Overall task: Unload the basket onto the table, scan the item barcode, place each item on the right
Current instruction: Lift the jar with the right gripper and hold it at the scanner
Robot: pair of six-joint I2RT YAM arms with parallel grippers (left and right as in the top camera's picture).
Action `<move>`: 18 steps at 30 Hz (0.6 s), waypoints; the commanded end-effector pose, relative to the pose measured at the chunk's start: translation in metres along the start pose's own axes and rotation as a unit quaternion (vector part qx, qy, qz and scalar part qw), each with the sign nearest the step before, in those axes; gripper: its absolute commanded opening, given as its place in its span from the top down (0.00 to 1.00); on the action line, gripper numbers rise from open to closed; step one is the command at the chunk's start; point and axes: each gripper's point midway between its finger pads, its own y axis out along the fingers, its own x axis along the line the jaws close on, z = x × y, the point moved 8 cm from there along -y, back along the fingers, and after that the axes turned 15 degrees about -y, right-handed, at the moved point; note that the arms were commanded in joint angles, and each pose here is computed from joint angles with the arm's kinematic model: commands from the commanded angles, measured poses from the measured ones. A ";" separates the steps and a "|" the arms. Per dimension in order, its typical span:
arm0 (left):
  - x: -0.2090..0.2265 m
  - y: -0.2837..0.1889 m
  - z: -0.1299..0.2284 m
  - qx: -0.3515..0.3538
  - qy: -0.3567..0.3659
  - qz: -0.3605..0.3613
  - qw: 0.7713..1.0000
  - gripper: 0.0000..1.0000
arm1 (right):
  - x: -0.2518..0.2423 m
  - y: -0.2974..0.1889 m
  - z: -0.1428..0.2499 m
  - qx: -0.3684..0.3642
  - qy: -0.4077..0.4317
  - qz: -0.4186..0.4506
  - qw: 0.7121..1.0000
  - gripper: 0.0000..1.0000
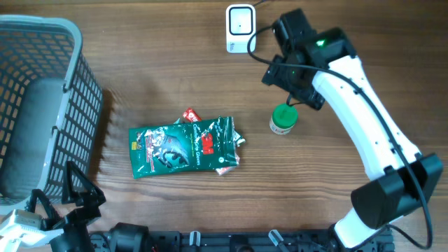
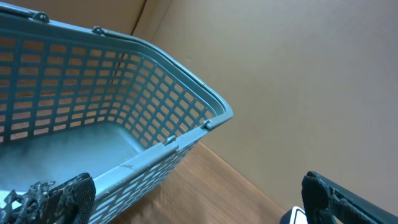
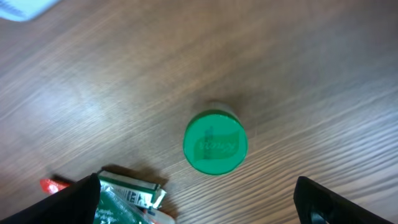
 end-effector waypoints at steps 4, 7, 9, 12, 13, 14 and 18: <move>0.001 0.000 -0.002 -0.007 -0.004 -0.004 1.000 0.00 | -0.007 0.064 0.018 0.062 0.049 0.007 0.997 0.00; 0.001 0.000 -0.002 -0.007 -0.004 -0.004 1.000 0.00 | -0.009 0.079 0.009 0.082 0.031 -0.016 0.996 0.00; 0.001 -0.001 -0.002 -0.008 -0.005 -0.004 1.000 0.00 | -0.011 0.089 0.008 0.106 0.030 -0.025 0.994 0.00; 0.001 0.000 -0.002 -0.008 -0.004 -0.004 1.000 0.00 | -0.008 0.104 0.011 0.134 -0.001 -0.035 0.990 0.00; 0.001 0.000 -0.002 -0.007 -0.004 -0.004 1.000 0.00 | -0.007 0.113 0.012 0.144 -0.006 -0.028 0.989 0.00; 0.001 0.000 -0.002 -0.007 -0.004 -0.004 1.000 0.00 | -0.007 0.119 0.012 0.149 -0.005 -0.025 0.988 0.00; 0.001 -0.001 -0.002 -0.007 -0.004 -0.004 1.000 0.00 | -0.002 0.148 0.011 0.163 -0.005 -0.017 0.986 0.06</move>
